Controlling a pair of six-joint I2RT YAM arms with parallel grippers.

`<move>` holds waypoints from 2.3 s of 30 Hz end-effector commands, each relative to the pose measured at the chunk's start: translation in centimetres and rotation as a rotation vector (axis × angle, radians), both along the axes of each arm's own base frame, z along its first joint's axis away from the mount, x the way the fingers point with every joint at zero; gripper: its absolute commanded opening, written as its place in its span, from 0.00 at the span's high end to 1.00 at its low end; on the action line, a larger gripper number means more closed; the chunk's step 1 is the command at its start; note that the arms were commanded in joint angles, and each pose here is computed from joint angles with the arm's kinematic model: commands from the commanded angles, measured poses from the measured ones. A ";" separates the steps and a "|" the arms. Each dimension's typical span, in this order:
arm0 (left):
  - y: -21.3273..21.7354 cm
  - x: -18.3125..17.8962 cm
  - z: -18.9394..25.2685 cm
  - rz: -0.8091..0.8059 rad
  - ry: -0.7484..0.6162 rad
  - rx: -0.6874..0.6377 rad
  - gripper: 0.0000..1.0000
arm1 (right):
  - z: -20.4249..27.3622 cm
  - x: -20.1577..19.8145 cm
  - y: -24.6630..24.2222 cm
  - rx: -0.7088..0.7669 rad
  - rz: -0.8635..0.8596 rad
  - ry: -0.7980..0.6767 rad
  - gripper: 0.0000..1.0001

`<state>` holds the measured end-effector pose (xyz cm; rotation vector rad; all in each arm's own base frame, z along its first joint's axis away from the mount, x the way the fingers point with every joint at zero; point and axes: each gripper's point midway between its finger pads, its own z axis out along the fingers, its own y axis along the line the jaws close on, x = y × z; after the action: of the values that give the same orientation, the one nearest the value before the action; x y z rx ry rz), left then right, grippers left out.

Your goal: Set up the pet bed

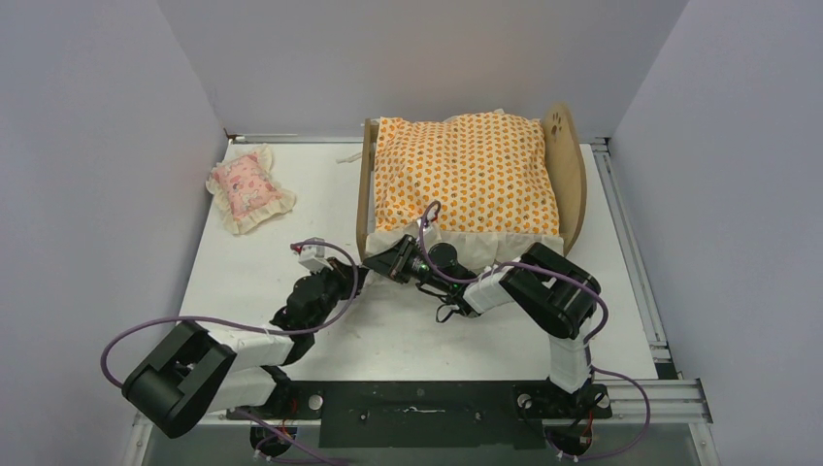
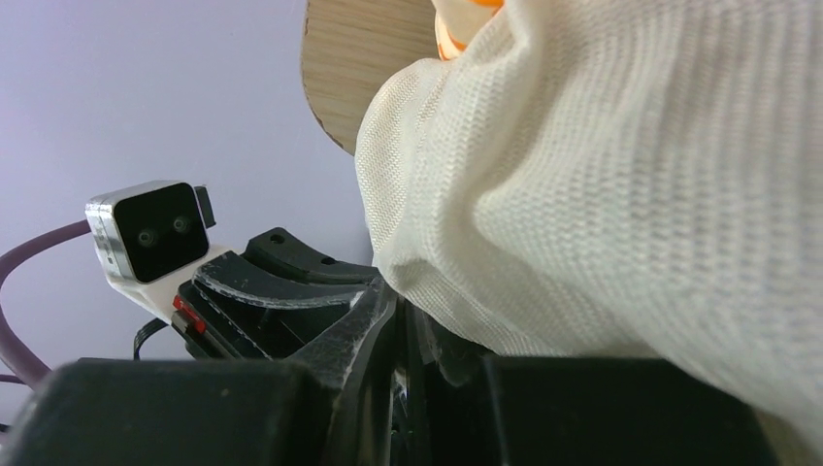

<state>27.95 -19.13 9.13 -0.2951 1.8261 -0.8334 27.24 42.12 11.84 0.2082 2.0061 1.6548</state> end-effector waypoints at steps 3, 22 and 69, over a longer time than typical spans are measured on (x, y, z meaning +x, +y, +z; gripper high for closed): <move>2.2 0.1 0.3 0.123 0.024 -0.015 1.00 | -2.4 -1.8 -0.8 -0.079 0.052 0.111 0.83; 1.1 -1.1 -1.3 0.058 0.135 -0.027 0.93 | -2.2 -1.2 -3.5 -0.399 0.008 -0.132 0.52; 0.6 1.0 0.3 0.156 0.351 -0.504 0.59 | -2.0 -0.3 -0.4 -0.062 -0.005 -0.012 0.58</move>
<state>27.79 -17.81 6.40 -0.9470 1.9633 -1.0646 27.55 42.00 10.61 0.1544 2.0105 1.5527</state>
